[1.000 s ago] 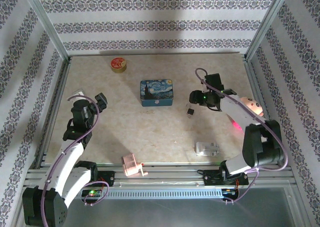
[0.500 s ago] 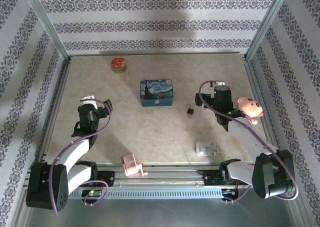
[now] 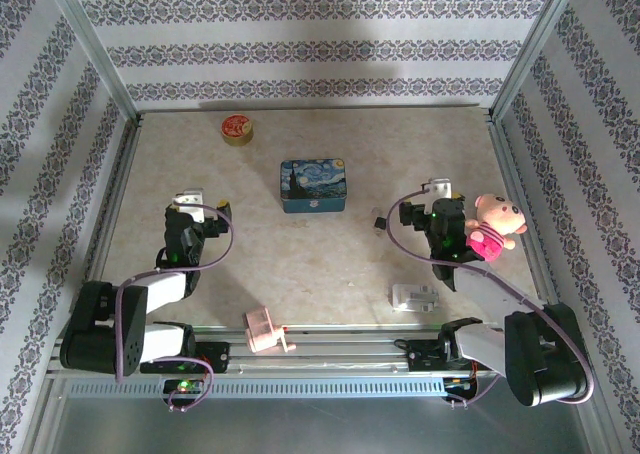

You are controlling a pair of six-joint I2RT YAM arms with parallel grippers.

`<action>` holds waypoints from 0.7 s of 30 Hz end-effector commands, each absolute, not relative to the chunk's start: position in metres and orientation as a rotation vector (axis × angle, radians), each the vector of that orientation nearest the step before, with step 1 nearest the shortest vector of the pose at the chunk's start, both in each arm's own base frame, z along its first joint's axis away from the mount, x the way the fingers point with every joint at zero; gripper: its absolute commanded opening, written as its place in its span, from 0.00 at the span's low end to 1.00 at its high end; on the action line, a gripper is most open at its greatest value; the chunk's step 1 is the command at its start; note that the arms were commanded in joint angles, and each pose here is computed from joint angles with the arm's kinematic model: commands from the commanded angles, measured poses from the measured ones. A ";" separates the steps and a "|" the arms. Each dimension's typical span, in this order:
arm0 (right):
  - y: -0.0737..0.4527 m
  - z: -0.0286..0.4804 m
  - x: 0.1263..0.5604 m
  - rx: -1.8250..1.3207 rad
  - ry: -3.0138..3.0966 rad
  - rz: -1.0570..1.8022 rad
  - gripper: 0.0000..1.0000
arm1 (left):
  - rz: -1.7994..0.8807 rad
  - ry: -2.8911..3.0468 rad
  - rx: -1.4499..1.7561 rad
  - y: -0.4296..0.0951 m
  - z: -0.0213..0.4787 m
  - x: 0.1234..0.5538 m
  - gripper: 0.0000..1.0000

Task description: Unlock the padlock with the key

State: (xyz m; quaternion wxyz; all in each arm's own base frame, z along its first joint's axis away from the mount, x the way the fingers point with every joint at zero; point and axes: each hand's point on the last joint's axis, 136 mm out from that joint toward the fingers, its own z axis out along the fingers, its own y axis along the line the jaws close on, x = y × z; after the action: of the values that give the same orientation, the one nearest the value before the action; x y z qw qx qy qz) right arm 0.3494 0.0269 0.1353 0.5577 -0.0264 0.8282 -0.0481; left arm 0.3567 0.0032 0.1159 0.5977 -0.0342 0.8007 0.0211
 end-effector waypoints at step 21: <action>0.029 0.144 0.366 -0.114 1.767 -0.037 0.98 | -0.091 1.900 0.030 -0.001 0.089 0.399 0.99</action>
State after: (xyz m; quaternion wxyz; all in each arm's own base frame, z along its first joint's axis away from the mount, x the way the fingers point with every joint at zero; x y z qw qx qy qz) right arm 0.3647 0.0286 0.1373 0.6159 -0.0472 0.7860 -0.0255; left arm 0.3961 0.0014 0.0861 0.5791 0.0111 0.8151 -0.0090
